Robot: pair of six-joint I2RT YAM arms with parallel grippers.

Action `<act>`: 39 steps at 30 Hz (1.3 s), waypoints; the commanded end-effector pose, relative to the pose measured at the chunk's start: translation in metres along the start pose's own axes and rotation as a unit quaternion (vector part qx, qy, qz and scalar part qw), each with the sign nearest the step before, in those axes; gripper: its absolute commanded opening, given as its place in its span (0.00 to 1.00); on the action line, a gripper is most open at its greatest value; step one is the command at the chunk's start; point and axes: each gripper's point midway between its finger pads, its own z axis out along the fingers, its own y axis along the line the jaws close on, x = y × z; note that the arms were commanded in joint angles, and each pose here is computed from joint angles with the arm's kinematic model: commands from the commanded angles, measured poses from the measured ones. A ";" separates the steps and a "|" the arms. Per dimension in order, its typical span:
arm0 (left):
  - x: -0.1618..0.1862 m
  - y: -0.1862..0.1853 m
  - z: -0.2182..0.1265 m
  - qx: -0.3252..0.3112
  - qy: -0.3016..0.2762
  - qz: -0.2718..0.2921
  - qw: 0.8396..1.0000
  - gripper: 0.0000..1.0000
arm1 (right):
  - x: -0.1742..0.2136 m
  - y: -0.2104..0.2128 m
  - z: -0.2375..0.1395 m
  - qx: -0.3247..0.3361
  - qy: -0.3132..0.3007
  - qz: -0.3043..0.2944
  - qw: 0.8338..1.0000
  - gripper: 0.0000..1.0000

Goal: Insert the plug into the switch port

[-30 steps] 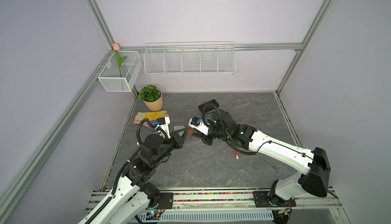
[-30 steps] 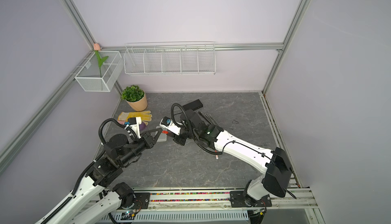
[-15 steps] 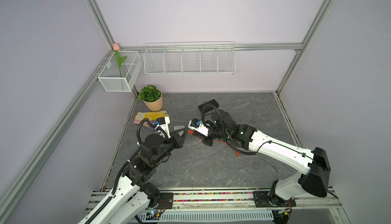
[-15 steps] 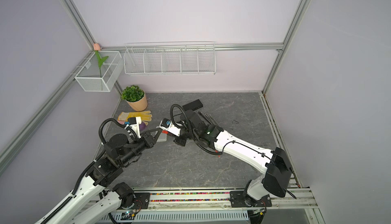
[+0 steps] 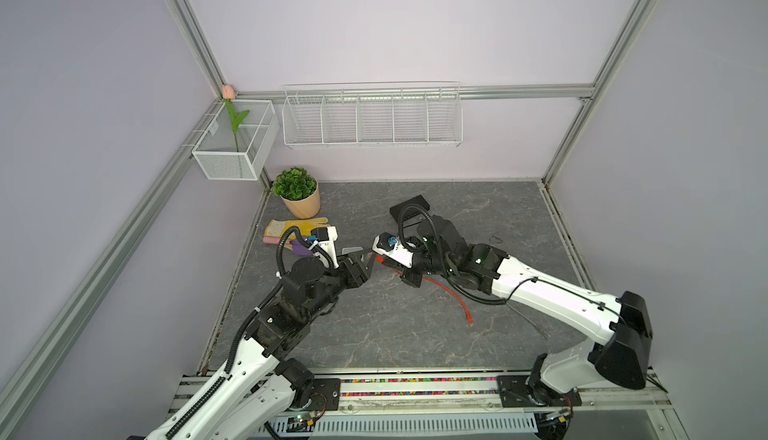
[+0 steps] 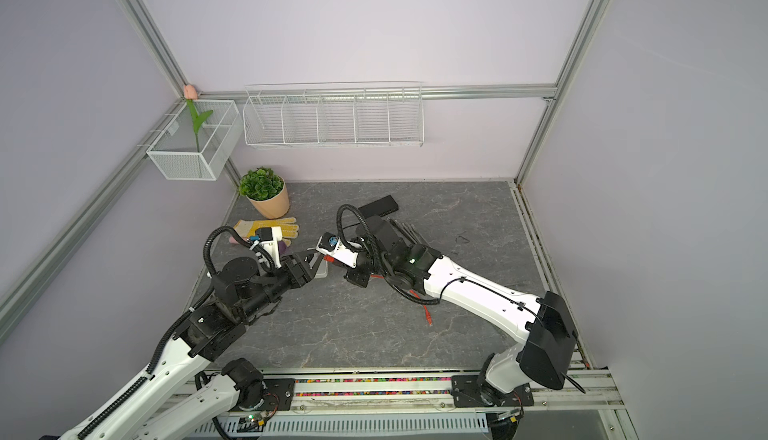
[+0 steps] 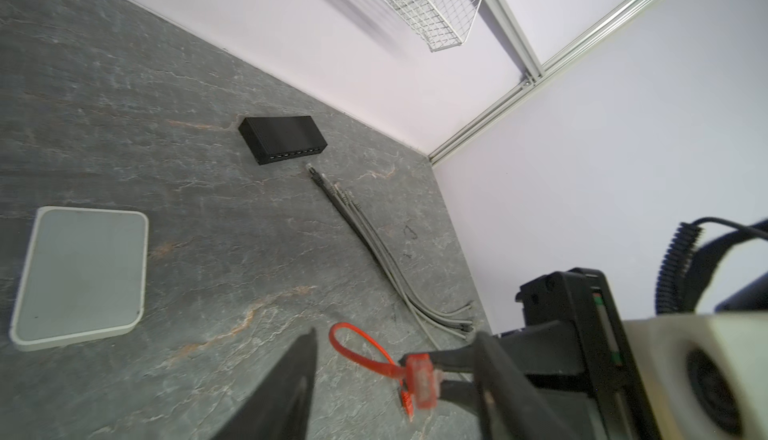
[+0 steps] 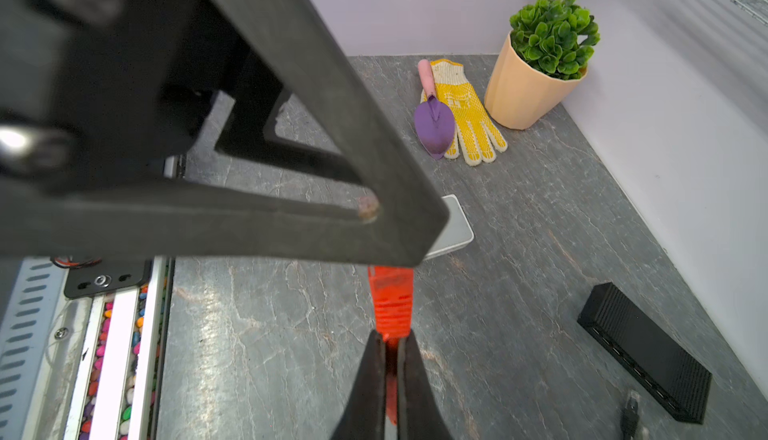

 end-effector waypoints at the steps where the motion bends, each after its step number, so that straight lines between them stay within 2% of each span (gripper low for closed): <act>1: -0.028 0.005 -0.011 -0.037 -0.034 0.029 0.998 0.67 | 0.013 -0.018 -0.015 0.031 0.030 0.001 0.999 0.06; 4: -0.042 0.034 -0.004 -0.071 -0.040 0.022 0.996 0.66 | 0.030 -0.030 -0.016 0.051 0.075 0.004 0.996 0.07; 8: -0.044 0.112 0.025 -0.141 -0.015 -0.019 0.990 0.66 | 0.053 -0.040 -0.014 0.060 0.133 0.009 0.989 0.06; 11: -0.033 0.165 0.050 -0.175 0.023 -0.051 0.983 0.66 | 0.070 -0.042 -0.007 0.051 0.171 0.017 0.984 0.06; 14: -0.015 0.194 0.075 -0.201 0.079 -0.054 0.975 0.66 | 0.087 -0.043 0.003 0.041 0.205 0.025 0.978 0.06; 16: -0.004 0.207 0.090 -0.206 0.115 -0.056 0.970 0.66 | 0.099 -0.044 0.010 0.040 0.227 0.030 0.973 0.06; 19: 0.003 0.220 0.104 -0.214 0.134 -0.059 0.966 0.65 | 0.111 -0.047 0.019 0.037 0.244 0.041 0.968 0.06; 26: 0.006 0.234 0.123 -0.218 0.152 -0.061 0.962 0.63 | 0.134 -0.053 0.031 0.037 0.264 0.058 0.962 0.06; 39: 0.028 0.267 0.141 -0.265 0.196 -0.042 0.943 0.58 | 0.154 -0.056 0.039 0.027 0.291 0.076 0.953 0.07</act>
